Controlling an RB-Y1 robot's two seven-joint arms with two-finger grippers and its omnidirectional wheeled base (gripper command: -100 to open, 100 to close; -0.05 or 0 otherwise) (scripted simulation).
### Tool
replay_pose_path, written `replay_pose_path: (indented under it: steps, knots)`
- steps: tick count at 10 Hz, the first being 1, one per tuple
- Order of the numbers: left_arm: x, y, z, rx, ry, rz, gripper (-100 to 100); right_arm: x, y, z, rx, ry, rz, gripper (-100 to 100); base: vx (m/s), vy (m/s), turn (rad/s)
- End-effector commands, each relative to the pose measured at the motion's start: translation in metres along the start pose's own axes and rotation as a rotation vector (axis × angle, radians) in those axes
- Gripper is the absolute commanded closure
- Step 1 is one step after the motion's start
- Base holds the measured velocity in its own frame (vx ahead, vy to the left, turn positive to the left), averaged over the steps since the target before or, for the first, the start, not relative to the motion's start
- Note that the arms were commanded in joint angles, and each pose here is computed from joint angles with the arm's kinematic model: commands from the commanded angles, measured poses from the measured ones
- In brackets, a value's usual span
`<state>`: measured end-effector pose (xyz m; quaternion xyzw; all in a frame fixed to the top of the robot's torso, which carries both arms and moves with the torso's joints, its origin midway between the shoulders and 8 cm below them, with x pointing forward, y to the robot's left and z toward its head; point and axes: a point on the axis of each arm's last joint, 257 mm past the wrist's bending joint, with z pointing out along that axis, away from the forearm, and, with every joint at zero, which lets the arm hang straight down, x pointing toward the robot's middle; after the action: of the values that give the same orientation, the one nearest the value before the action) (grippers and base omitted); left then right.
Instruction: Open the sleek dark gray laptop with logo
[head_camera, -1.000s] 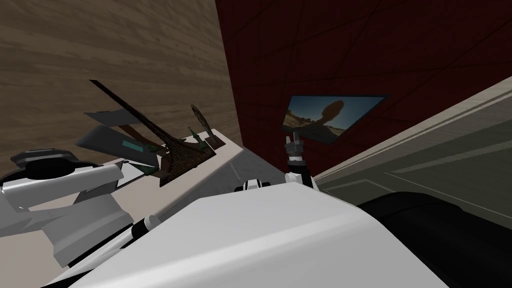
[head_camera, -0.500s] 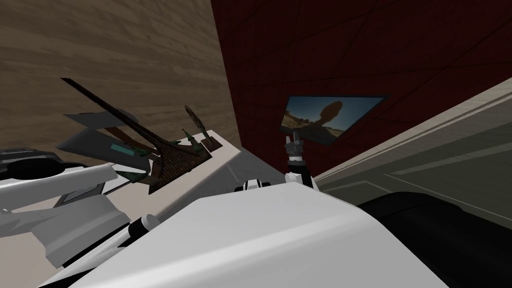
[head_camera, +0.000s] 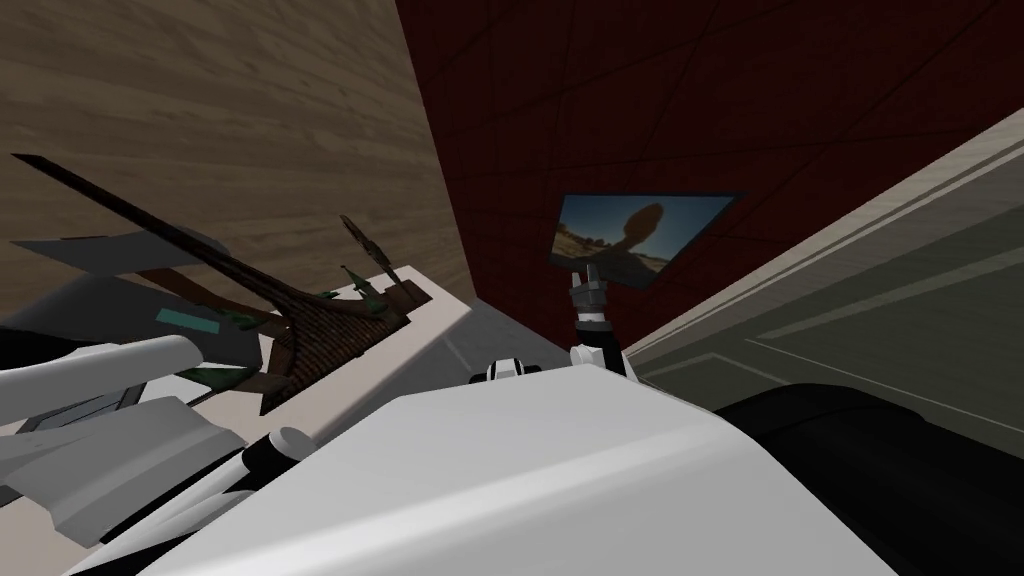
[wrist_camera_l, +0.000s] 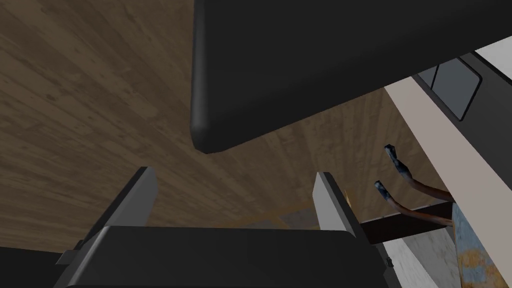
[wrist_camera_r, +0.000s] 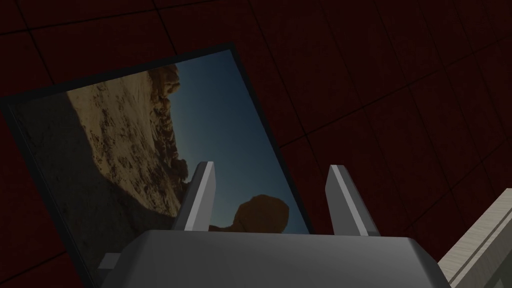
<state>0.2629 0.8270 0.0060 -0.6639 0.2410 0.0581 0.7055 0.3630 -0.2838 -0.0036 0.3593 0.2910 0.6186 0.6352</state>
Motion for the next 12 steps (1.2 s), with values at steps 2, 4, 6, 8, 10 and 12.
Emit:
replay_pose_path:
  steps: [2, 4, 6, 8, 10, 12]
  knots:
    - [-0.003, 0.0, 0.001, 0.0, -0.005, 0.0, 100, 0.0, 0.0, 0.0, 0.0, 0.0, 0.0, 0, -0.003, -0.003, 0.018]
    - [0.004, 0.007, 0.001, -0.044, 0.021, -0.139, 100, 0.0, 0.0, 0.0, 0.0, 0.0, 0.0, 0, -0.104, 0.069, 0.043]
    - [0.012, 0.012, 0.001, -0.078, 0.043, -0.241, 100, 0.0, 0.0, 0.0, 0.0, 0.0, 0.0, 0, -0.111, 0.088, 0.018]
    - [0.014, 0.011, 0.001, -0.084, 0.05, -0.265, 100, 0.0, 0.0, 0.0, 0.0, 0.0, 0.0, 0, -0.115, 0.064, 0.027]
    - [0.006, 0.01, 0.003, -0.063, 0.024, -0.182, -100, 0.0, 0.0, 0.0, 0.0, 0.0, 0.0, 0, 0.07, -0.039, -0.055]
    - [0.001, 0.008, 0.004, -0.044, 0.005, -0.109, -100, 0.0, 0.0, 0.0, 0.0, 0.0, 0.0, 0, 0.107, -0.078, -0.044]
